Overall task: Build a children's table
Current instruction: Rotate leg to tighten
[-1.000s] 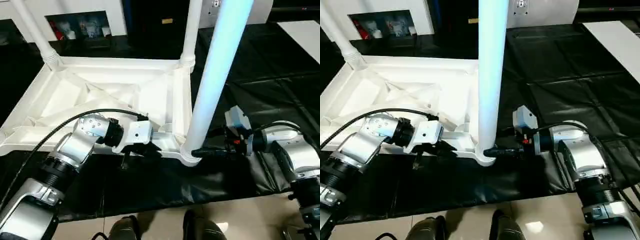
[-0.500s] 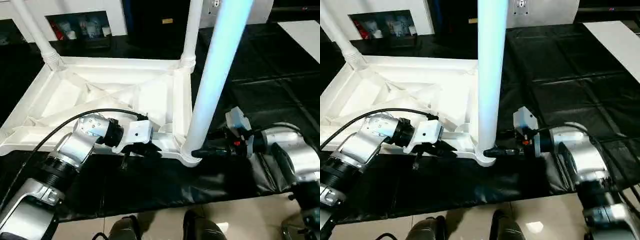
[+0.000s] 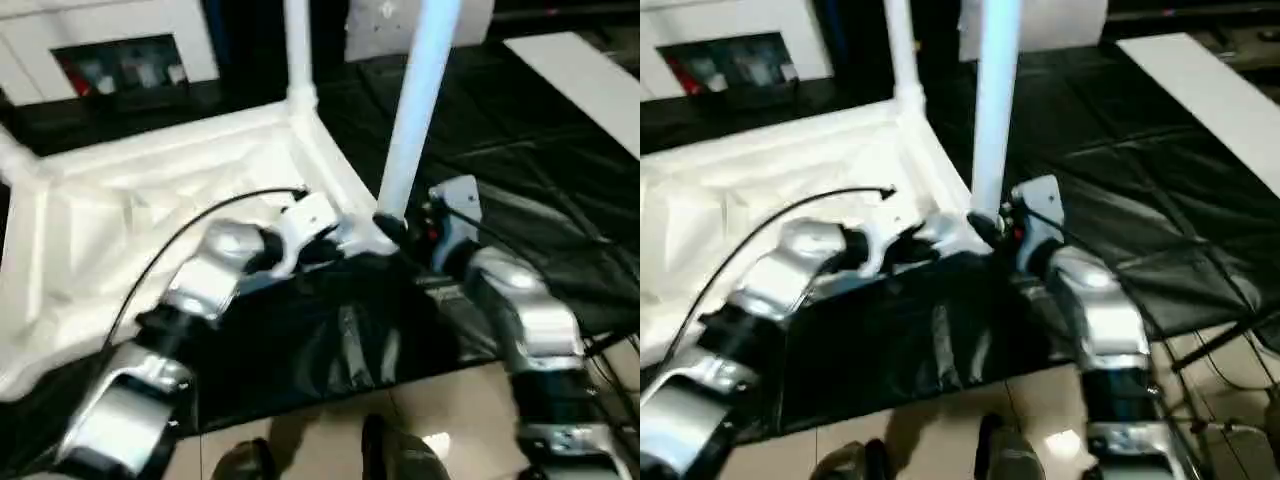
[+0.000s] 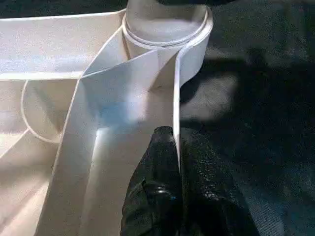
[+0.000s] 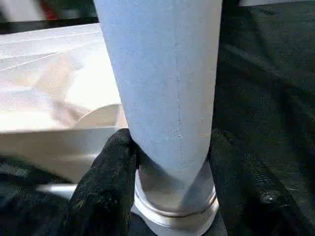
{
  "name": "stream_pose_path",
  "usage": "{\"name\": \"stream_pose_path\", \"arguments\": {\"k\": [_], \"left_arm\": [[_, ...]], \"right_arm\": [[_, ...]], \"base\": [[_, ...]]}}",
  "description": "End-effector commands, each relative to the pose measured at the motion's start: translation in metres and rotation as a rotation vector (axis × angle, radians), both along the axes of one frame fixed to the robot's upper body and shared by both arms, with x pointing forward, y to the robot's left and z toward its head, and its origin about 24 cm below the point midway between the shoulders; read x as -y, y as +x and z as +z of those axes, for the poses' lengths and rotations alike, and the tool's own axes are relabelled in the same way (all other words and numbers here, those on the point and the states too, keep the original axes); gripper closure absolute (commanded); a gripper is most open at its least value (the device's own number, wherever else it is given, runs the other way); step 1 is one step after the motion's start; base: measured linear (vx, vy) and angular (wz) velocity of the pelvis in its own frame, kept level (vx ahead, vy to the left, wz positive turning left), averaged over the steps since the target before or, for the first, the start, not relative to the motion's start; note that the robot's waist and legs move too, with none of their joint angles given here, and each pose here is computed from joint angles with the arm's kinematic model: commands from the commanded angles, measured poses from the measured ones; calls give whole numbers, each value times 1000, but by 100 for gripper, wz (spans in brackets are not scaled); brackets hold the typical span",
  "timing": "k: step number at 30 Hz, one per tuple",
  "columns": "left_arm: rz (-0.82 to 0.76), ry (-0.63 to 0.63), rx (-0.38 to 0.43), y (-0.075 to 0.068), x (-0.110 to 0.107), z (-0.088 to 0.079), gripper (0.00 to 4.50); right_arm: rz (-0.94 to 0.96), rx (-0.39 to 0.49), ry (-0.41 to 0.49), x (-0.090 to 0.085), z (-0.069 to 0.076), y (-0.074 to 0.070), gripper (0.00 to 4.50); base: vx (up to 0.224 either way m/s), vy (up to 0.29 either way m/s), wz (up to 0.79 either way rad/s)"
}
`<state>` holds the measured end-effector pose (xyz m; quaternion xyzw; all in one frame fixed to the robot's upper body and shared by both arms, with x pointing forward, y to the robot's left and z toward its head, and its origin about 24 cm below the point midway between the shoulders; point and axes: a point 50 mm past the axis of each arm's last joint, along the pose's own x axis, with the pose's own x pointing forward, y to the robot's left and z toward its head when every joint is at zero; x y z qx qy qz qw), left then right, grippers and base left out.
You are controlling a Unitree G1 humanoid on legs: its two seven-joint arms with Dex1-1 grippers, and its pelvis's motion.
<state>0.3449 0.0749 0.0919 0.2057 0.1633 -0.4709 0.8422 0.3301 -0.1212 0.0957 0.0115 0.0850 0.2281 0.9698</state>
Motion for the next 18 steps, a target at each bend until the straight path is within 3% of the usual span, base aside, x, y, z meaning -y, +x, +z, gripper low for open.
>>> {"name": "stream_pose_path", "arguments": {"k": [1, 3, 4, 10, 18], "left_arm": [[-45, -55, 101, 0, 34, 22, 450], [-50, -40, 106, 0, 31, 21, 450], [-55, -26, 109, 0, 28, 20, 450], [-104, 23, 108, -4, 8, 14, 450], [-156, 79, 113, -5, -20, 9, 450]], "right_arm": [[217, -8, 120, -57, 4, -10, 227], [184, -3, 135, -50, 4, -8, 227], [166, -2, 133, -43, 2, -8, 190], [125, 13, 87, -11, -4, -14, 141], [193, 73, 19, 64, 0, -41, 74]], "base": [[0, 0, 0], [0, 0, 0], [0, 0, 0], [9, 1, 1], [9, -6, 1]]}}
